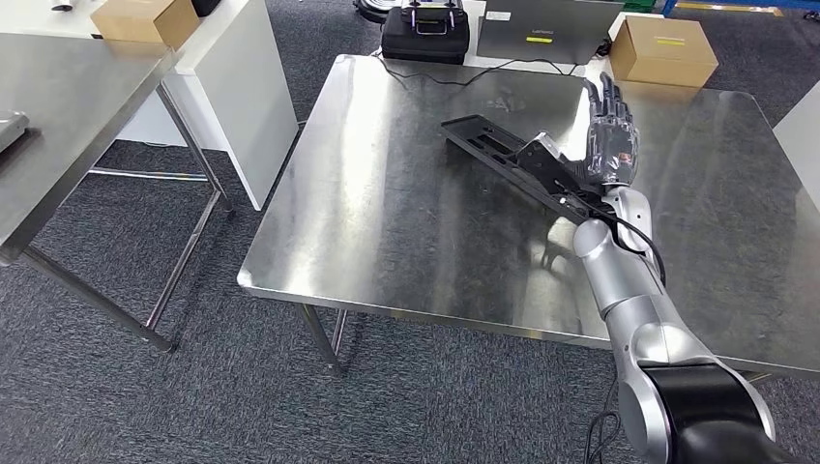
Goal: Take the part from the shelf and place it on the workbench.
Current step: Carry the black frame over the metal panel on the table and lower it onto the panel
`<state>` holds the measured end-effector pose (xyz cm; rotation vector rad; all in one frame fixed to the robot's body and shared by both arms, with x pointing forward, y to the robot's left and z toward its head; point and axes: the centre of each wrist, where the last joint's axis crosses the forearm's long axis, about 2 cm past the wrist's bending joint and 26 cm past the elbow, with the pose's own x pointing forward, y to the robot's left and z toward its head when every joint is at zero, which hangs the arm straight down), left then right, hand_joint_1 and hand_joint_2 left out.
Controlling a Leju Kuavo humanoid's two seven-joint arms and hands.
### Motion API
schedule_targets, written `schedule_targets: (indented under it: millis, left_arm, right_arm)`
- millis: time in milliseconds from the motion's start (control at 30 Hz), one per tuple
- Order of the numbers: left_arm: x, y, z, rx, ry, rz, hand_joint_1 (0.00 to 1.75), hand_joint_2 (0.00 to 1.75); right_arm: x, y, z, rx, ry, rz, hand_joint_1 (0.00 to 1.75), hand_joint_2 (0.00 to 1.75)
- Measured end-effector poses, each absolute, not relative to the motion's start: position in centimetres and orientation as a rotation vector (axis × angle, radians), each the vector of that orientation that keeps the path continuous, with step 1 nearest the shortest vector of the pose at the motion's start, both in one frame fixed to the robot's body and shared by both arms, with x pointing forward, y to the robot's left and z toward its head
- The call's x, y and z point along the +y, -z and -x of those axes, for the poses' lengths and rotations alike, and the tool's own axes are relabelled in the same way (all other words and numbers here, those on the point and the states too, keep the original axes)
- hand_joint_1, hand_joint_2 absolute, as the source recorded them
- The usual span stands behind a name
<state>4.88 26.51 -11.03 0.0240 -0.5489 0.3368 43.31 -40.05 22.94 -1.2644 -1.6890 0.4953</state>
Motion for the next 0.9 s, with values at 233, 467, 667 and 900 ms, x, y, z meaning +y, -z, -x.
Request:
schedule_targets:
  millis: [233,467,667,900]
  left_arm:
    - [26.5,11.0,-4.9,-0.548,-0.338,-0.021,0.0,0.0]
    - [26.4,11.0,-4.9,-0.55,-0.344,-0.015,0.0,0.0]
    - [26.3,11.0,-4.9,-0.549,-0.345,-0.01,0.0,0.0]
    - [26.4,11.0,-4.9,-0.55,-0.346,-0.012,0.0,0.0]
  right_arm:
    - [-40.0,-22.3,-43.0,-1.694,-0.502,1.251,0.0,0.0]
    - [-40.5,-22.1,-42.8,-1.694,-0.49,1.245,0.0,0.0]
    - [-40.7,-21.1,-42.3,-1.672,-0.501,1.237,0.0,0.0]
    - [-40.9,-21.3,-42.4,-1.675,-0.5,1.237,0.0,0.0]
